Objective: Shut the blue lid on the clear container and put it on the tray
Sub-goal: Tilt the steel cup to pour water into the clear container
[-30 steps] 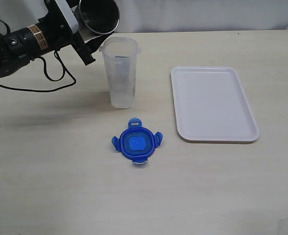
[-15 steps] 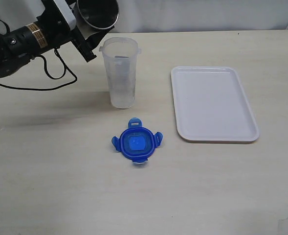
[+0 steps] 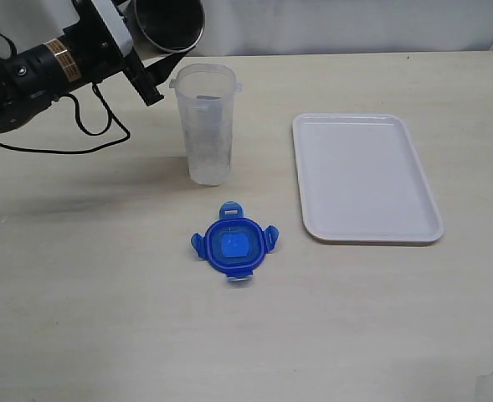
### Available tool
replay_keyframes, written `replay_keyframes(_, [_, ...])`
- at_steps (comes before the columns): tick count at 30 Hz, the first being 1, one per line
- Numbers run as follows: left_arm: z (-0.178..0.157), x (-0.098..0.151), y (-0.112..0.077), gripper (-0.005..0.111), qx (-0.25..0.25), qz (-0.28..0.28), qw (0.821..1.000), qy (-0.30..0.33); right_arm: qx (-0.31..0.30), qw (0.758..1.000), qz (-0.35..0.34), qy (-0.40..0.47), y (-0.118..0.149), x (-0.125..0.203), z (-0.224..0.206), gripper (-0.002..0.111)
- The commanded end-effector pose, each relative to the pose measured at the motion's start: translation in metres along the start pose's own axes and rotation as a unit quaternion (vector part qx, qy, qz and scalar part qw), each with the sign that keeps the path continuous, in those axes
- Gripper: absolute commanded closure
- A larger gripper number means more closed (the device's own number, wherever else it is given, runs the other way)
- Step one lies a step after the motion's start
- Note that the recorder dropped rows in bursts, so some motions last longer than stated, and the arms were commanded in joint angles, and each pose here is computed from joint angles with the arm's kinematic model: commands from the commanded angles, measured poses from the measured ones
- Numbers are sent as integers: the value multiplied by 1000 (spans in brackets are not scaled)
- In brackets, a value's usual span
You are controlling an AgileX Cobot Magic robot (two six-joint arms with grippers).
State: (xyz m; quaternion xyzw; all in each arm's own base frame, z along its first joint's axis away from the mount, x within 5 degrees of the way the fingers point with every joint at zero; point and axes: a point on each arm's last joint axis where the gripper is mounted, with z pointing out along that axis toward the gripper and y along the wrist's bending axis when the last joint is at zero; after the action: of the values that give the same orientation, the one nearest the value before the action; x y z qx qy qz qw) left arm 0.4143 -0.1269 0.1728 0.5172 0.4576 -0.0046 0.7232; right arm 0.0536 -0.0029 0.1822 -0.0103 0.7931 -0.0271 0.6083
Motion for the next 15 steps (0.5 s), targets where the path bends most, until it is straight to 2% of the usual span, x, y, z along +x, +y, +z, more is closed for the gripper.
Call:
replay_keyframes(1, [1, -10, 12, 107, -32, 10, 999, -33, -1, 1000, 4, -2, 0, 0, 0, 95])
replay_keyframes(15, [2, -8, 8, 107, -11, 58, 998, -25, -1, 1000, 4, -2, 0, 0, 0, 95])
